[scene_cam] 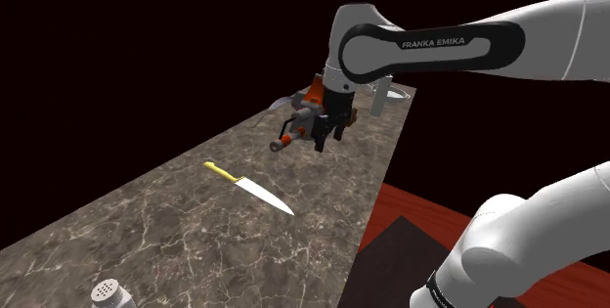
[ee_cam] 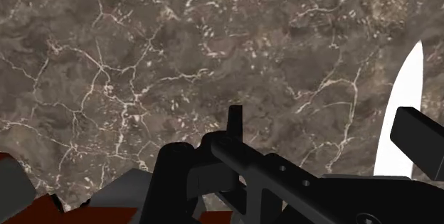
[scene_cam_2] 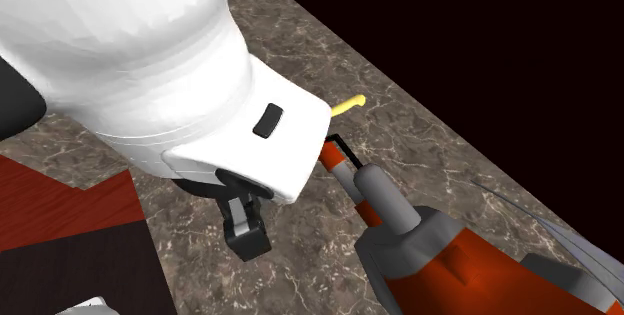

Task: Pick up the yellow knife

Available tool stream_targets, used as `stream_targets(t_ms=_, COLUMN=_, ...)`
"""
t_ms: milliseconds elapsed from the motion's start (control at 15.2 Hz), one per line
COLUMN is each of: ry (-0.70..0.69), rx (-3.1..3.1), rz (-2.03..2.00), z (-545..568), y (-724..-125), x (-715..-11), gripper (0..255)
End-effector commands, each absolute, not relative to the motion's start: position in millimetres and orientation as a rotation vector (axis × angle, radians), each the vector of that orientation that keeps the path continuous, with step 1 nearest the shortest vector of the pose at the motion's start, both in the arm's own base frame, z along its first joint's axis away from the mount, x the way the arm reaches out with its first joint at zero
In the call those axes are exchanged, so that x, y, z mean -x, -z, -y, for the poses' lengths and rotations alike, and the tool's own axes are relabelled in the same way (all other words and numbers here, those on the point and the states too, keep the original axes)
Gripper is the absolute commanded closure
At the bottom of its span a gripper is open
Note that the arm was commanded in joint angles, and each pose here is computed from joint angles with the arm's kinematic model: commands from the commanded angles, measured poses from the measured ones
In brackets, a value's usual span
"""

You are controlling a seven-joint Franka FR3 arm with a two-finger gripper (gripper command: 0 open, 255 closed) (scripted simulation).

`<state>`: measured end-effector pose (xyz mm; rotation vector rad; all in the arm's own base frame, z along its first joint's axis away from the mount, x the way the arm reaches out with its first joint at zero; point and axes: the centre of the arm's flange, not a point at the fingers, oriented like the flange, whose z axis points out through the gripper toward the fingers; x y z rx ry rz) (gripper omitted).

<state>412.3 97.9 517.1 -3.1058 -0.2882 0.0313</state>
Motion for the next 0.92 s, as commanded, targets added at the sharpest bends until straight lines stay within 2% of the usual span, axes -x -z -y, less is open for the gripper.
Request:
stream_targets(t_ms=0, ry=-0.027, rx=3.101, rz=0.303, z=-116.6, y=-507.6, x=-429.4, gripper=0)
stream_targets(t_ms=858, ry=-0.01, rx=3.077, rz=0.404, z=-238.5, y=-453.8, x=-533.7, gripper=0)
